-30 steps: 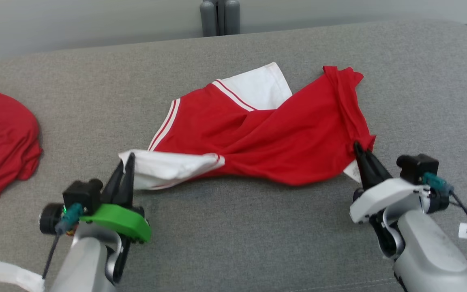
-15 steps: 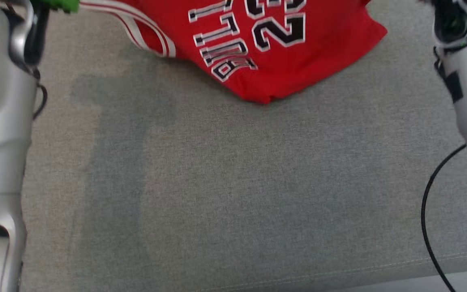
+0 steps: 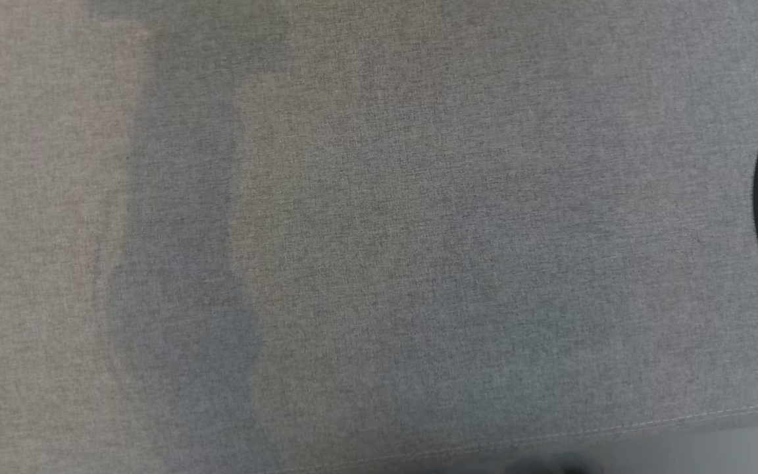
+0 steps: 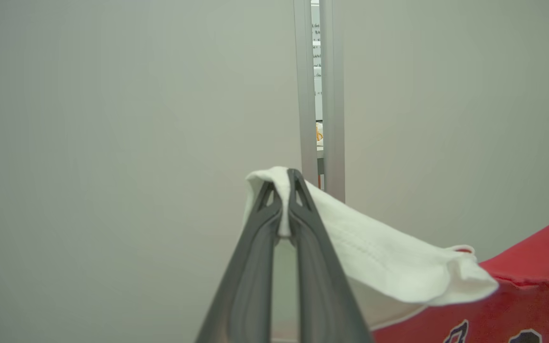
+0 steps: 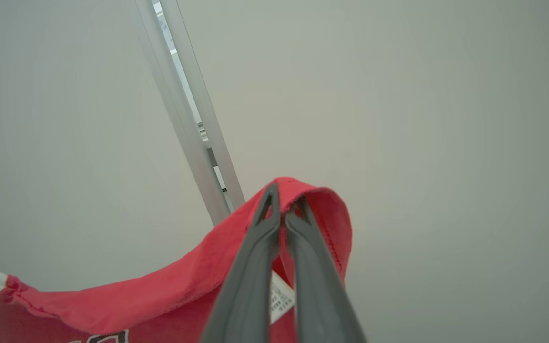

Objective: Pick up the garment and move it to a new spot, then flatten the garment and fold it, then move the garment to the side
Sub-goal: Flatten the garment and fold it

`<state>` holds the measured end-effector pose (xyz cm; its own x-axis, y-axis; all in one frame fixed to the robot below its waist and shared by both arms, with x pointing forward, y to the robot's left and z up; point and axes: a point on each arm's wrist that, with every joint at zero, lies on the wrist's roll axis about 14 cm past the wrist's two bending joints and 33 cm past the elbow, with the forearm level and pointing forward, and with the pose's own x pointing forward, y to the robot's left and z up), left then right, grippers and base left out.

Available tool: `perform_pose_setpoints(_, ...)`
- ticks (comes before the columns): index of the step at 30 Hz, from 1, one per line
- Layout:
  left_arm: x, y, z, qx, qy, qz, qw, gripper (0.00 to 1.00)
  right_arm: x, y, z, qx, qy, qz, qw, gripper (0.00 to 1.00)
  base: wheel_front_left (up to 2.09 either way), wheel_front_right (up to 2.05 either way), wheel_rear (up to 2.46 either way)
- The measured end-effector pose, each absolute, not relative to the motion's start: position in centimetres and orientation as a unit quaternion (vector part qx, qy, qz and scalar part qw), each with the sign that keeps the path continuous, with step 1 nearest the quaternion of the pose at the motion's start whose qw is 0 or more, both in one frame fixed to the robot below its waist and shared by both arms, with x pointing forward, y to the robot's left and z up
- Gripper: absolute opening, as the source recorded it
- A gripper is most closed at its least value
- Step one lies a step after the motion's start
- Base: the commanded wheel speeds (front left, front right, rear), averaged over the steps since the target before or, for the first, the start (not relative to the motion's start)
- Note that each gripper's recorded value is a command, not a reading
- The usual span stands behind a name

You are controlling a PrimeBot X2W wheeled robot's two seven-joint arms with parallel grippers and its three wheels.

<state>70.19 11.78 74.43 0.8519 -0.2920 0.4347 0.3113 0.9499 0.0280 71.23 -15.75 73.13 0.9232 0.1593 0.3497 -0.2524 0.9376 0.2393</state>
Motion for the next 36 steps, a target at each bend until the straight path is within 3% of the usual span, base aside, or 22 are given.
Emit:
perform_pose_setpoints(7,69.7,10.6,78.4,-0.012,-0.268,-0.17,0.948,0.0,71.5,-15.5,75.0,0.132,-0.183,0.11,0.968,0.0,0.0,0.0,0.0)
perform_pose_setpoints(15,71.2,10.3,71.1,-0.03,-0.213,-0.178,0.96,0.0,72.6,-15.3,68.2,0.148,-0.13,0.114,0.974,0.0,0.0,0.0,0.0)
perform_pose_setpoints(20,70.2,11.2,67.2,-0.077,-0.188,-0.17,0.964,0.0,71.1,-15.4,63.2,0.172,-0.099,0.116,0.973,0.0,0.0,0.0,0.0)
perform_pose_setpoints(27,64.9,13.2,61.2,-0.135,-0.163,-0.132,0.968,0.0,65.4,-15.3,54.9,0.218,-0.032,0.122,0.968,0.0,0.0,0.0,0.0)
perform_pose_setpoints(36,54.1,13.8,52.0,-0.177,-0.069,-0.082,0.978,0.0,54.9,-15.9,47.2,0.264,0.055,0.117,0.956,0.0,0.0,0.0,0.0)
